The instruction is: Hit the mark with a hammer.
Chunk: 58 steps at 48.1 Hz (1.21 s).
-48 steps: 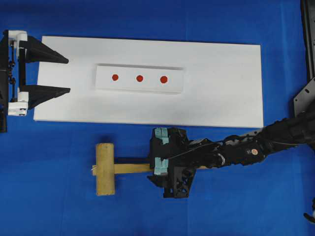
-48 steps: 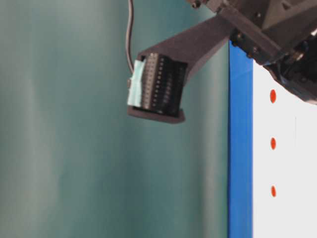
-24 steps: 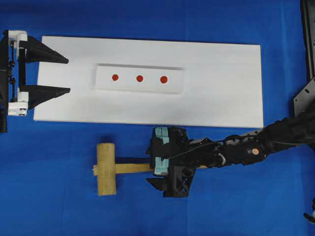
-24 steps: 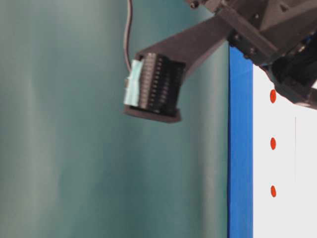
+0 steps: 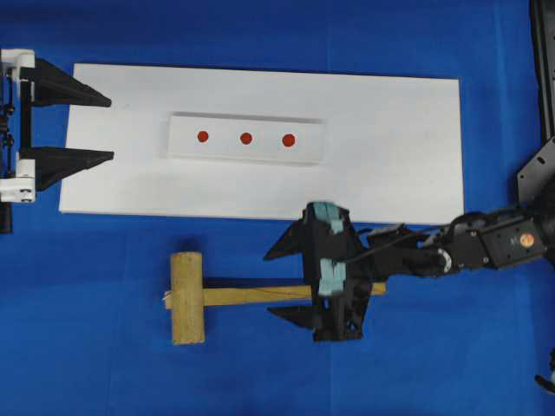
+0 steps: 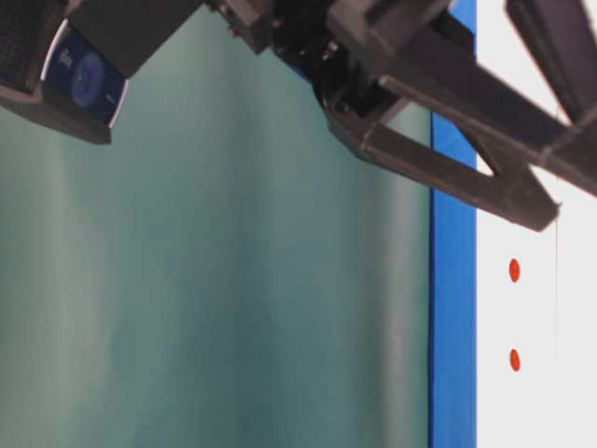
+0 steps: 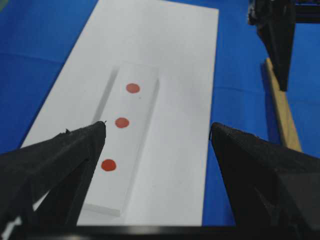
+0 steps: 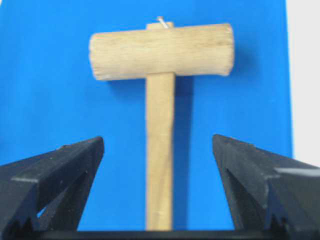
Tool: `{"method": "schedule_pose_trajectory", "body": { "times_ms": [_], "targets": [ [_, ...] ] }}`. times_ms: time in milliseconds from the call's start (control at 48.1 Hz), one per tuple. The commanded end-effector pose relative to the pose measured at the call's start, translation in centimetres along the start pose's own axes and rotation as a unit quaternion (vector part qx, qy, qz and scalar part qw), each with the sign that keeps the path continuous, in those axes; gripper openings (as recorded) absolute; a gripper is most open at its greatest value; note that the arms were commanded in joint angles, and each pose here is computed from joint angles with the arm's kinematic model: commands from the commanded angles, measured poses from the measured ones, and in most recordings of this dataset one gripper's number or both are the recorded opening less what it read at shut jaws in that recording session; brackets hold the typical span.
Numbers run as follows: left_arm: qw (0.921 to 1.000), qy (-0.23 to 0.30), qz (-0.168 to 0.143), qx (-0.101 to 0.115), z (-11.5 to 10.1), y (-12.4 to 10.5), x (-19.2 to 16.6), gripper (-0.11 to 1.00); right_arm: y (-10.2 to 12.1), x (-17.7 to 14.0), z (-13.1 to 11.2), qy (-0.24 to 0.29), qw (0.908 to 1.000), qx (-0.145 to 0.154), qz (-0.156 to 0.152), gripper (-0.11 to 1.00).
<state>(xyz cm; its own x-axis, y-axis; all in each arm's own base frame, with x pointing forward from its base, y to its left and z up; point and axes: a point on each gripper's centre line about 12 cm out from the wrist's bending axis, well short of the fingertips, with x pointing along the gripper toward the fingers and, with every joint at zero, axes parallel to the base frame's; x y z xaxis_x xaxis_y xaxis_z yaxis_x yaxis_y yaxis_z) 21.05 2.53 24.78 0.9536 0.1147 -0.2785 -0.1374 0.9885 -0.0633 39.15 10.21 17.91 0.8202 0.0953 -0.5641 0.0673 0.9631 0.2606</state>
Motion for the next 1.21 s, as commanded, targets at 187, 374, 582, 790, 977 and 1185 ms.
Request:
{"method": "schedule_pose_trajectory", "body": {
  "times_ms": [187,374,582,790,977,1185],
  "targets": [
    [1.0000,0.000,0.000,-0.001,0.3,0.0,-0.1,0.83,-4.2,-1.4,2.6,-0.034,0.9984,0.016,-0.041,0.81],
    [1.0000,0.002,-0.001,-0.001,0.3,-0.1,-0.1,0.83,-9.1,-3.0,3.6,-0.045,0.9954,0.017,-0.083,0.81],
    [1.0000,0.003,-0.001,-0.001,0.2,0.0,-0.1,0.83,-12.3,-4.4,4.2,-0.049,0.9933,0.022,-0.102,0.81],
    [1.0000,0.003,-0.001,0.001,0.1,-0.1,-0.1,0.83,-12.0,-5.5,4.6,-0.057,0.9941,0.013,-0.091,0.81],
    [0.9999,-0.009,-0.009,0.004,0.4,-0.4,-0.7,0.83,-11.4,-9.0,5.0,-0.090,0.9923,-0.001,-0.084,0.81],
    [0.9993,-0.027,-0.023,0.009,0.3,-0.9,-1.8,0.82,-11.0,-13.6,3.8,-0.127,0.9885,-0.017,-0.080,0.81]
  ]
}}
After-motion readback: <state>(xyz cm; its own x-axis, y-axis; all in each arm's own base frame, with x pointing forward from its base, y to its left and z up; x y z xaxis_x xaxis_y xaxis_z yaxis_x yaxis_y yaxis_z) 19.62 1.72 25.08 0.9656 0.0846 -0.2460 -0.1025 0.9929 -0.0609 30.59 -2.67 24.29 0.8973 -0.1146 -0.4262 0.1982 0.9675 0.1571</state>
